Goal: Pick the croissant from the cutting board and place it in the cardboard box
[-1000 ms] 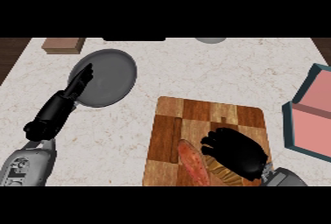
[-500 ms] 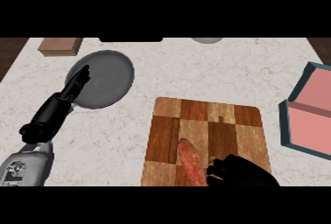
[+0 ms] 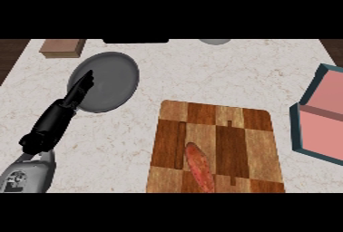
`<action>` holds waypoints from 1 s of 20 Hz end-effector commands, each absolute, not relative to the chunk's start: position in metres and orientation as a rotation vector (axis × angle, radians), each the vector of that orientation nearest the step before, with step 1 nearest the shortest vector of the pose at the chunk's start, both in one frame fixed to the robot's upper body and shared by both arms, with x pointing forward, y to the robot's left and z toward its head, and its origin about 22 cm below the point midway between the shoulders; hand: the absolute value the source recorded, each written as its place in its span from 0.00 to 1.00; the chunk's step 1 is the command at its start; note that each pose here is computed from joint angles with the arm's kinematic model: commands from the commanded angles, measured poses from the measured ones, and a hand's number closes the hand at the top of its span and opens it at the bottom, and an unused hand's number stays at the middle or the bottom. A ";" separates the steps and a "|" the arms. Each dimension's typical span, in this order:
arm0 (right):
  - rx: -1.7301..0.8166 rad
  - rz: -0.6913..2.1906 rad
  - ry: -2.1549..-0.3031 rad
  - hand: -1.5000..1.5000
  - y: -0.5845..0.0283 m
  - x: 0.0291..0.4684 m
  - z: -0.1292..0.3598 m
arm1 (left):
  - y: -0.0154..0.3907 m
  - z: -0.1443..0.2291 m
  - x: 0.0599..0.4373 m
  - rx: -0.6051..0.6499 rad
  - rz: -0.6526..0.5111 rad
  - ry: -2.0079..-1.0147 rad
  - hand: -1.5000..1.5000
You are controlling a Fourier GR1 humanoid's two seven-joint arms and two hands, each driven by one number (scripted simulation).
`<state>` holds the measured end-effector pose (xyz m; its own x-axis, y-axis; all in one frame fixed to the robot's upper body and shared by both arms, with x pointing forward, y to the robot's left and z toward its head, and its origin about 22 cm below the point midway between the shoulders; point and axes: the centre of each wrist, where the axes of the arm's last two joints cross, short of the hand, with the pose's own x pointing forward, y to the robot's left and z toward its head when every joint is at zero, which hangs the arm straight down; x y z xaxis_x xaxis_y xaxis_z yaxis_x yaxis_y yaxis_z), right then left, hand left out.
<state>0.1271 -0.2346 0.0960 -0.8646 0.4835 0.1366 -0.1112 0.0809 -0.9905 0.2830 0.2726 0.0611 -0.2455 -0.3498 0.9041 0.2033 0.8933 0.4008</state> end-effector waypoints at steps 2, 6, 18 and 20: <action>-0.423 1.751 -2.077 1.00 -0.250 0.102 0.146 | 0.273 0.073 0.286 0.121 -0.514 -1.741 0.50; -0.542 1.466 -2.097 1.00 -0.255 0.106 0.157 | 0.279 0.064 0.284 0.117 -0.515 -1.739 0.50; -0.740 0.962 -1.941 1.00 -0.302 0.164 0.173 | 0.269 0.079 0.299 0.115 -0.539 -1.770 0.50; -0.780 0.893 -1.909 1.00 -0.318 0.191 0.189 | 0.262 0.070 0.292 0.096 -0.548 -1.760 0.50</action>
<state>0.1674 -0.2971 0.1618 -0.4665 0.8105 0.3543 0.1353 0.4612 -0.8769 0.2911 0.2691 0.0700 -0.2594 -0.3478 0.9010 0.2110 0.8900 0.4043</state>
